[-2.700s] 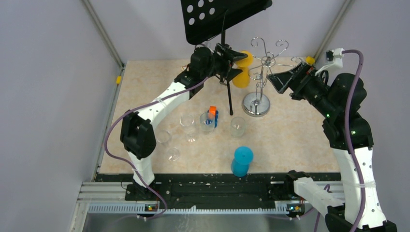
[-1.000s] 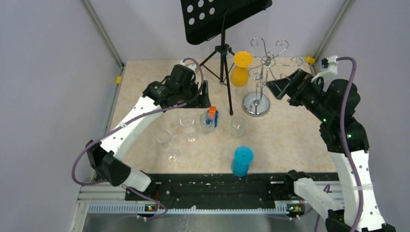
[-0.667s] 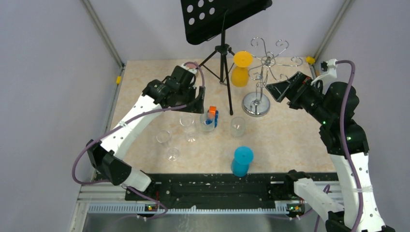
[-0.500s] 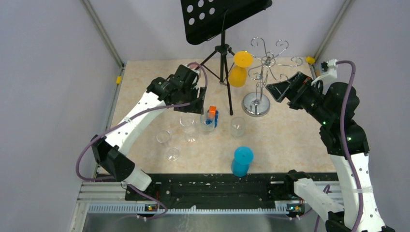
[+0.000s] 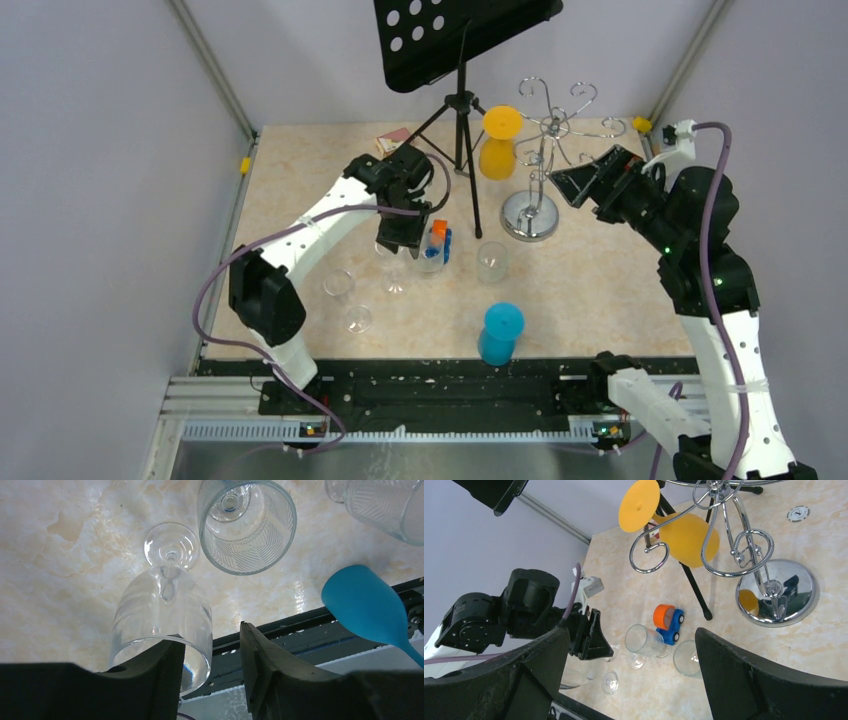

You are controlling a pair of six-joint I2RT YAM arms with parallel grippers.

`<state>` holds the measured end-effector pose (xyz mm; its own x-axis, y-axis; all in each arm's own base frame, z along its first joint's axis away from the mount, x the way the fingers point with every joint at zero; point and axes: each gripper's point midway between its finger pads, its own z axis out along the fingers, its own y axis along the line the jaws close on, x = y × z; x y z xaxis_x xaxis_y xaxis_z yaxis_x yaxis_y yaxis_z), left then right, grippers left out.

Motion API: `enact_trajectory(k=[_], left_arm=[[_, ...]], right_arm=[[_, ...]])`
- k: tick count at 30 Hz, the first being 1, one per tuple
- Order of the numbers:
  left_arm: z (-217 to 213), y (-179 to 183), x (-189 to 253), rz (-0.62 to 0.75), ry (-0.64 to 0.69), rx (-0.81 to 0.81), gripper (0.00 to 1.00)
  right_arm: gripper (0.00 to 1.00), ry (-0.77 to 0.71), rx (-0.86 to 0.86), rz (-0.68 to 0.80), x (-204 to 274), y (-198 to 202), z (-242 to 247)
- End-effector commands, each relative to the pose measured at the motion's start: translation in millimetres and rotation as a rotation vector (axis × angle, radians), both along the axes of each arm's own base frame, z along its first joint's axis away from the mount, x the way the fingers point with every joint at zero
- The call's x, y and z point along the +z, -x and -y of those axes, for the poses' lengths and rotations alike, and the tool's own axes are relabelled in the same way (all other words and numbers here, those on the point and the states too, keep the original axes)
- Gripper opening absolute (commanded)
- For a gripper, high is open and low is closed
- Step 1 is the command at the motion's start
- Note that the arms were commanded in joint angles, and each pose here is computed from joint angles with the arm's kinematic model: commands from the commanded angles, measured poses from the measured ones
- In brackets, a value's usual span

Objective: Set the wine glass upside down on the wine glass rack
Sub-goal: Pick up the wine glass at the center of the board.

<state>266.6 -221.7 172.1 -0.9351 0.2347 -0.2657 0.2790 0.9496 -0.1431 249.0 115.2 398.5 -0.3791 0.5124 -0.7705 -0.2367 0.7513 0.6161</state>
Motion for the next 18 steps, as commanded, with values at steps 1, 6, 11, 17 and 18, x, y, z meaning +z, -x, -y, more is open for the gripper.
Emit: enact_trajectory(k=[1, 6, 11, 17, 18], left_arm=[[-3, 4, 2, -0.004, -0.043, -0.031, 0.47], [-13, 7, -8, -0.004, -0.124, -0.049, 0.41], [-13, 10, -8, -0.003, -0.139, -0.062, 0.24], [-11, 13, -5, 0.000, -0.132, -0.058, 0.12], [-11, 12, -4, 0.002, -0.130, -0.058, 0.11]], right_arm=[[0.98, -0.019, -0.030, 0.047, 13, -7, 4], [0.98, -0.014, -0.034, 0.053, 15, -10, 5], [0.98, -0.015, -0.034, 0.054, 15, -13, 4], [0.98, -0.014, -0.035, 0.061, 16, -16, 4], [0.98, -0.014, -0.035, 0.060, 16, -17, 4]])
